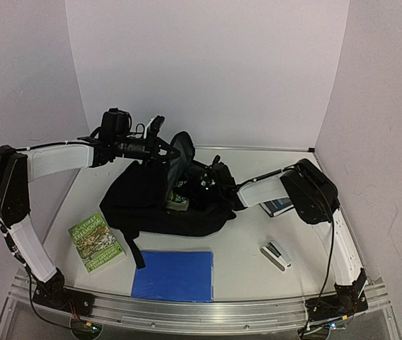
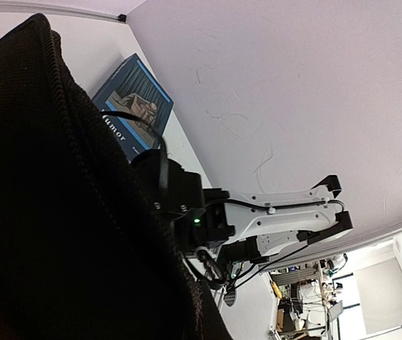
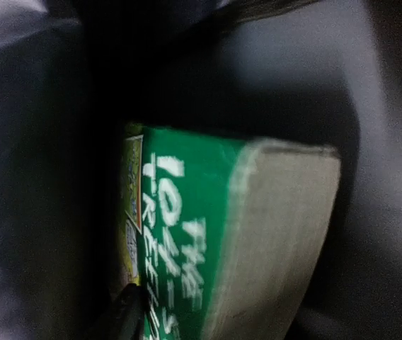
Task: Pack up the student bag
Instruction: Place the book in the student bag.
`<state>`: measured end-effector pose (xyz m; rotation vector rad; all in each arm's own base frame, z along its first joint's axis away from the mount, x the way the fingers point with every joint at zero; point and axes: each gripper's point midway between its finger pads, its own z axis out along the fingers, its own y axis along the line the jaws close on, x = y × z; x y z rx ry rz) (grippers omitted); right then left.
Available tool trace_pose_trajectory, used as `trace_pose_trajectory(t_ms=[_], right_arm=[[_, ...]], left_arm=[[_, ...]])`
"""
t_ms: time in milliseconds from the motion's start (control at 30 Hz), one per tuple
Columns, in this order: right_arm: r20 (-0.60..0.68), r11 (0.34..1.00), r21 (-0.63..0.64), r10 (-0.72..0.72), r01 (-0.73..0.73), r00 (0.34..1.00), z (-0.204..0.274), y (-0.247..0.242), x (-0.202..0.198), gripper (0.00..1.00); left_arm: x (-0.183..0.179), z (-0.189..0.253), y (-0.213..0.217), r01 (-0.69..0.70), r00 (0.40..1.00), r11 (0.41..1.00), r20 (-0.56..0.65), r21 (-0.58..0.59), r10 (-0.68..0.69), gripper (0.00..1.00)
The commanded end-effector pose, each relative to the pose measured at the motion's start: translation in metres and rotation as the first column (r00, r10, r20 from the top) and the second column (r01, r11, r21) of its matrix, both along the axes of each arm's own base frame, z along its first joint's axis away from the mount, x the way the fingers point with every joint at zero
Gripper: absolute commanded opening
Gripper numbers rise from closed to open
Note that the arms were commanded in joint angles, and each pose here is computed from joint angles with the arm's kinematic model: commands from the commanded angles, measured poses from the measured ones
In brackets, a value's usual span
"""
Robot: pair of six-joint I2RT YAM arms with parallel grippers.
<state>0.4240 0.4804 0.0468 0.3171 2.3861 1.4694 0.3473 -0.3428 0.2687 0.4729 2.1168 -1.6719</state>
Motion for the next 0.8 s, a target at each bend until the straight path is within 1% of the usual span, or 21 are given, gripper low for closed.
trace_pose_trajectory(t_ms=[0, 67, 100, 167, 433, 500, 633, 700, 767], right_arm=[[0.198, 0.987, -0.118, -0.087, 0.111, 0.976, 0.069, -0.03, 0.016, 0.57], [0.205, 0.972, -0.182, -0.109, 0.148, 0.973, 0.066, -0.044, 0.015, 0.62], [0.21, 0.967, -0.199, -0.118, 0.161, 0.97, 0.067, -0.049, 0.014, 0.65], [0.21, 0.961, -0.219, -0.124, 0.17, 0.97, 0.065, -0.056, 0.011, 0.68], [0.16, 0.952, -0.263, -0.114, 0.154, 0.981, 0.043, -0.06, 0.004, 0.7], [0.143, 0.953, -0.265, -0.11, 0.145, 0.984, 0.037, -0.059, 0.002, 0.65], [0.125, 0.952, -0.274, -0.109, 0.139, 0.986, 0.028, -0.059, 0.001, 0.46], [0.12, 0.949, -0.28, -0.114, 0.144, 0.986, 0.025, -0.06, 0.001, 0.44], [0.119, 0.943, -0.296, -0.122, 0.152, 0.985, 0.022, -0.062, 0.001, 0.45]], left_arm=[[-0.009, 0.039, 0.006, -0.008, 0.988, 1.0, 0.151, -0.012, 0.009, 0.0], [-0.011, 0.038, 0.008, -0.012, 0.989, 1.0, 0.15, 0.005, 0.011, 0.0], [-0.012, 0.038, 0.009, -0.014, 0.989, 1.0, 0.15, 0.008, 0.013, 0.0], [-0.013, 0.038, 0.01, -0.015, 0.989, 1.0, 0.15, 0.011, 0.014, 0.0], [-0.016, 0.037, 0.01, -0.009, 0.99, 1.0, 0.14, 0.007, 0.007, 0.0], [-0.016, 0.037, 0.011, -0.008, 0.99, 1.0, 0.141, 0.007, 0.007, 0.0], [-0.017, 0.037, 0.011, -0.007, 0.99, 1.0, 0.143, 0.006, 0.006, 0.0], [-0.016, 0.037, 0.011, -0.008, 0.99, 1.0, 0.143, 0.008, 0.007, 0.0], [-0.017, 0.037, 0.011, -0.004, 0.99, 1.0, 0.142, 0.008, 0.003, 0.0]])
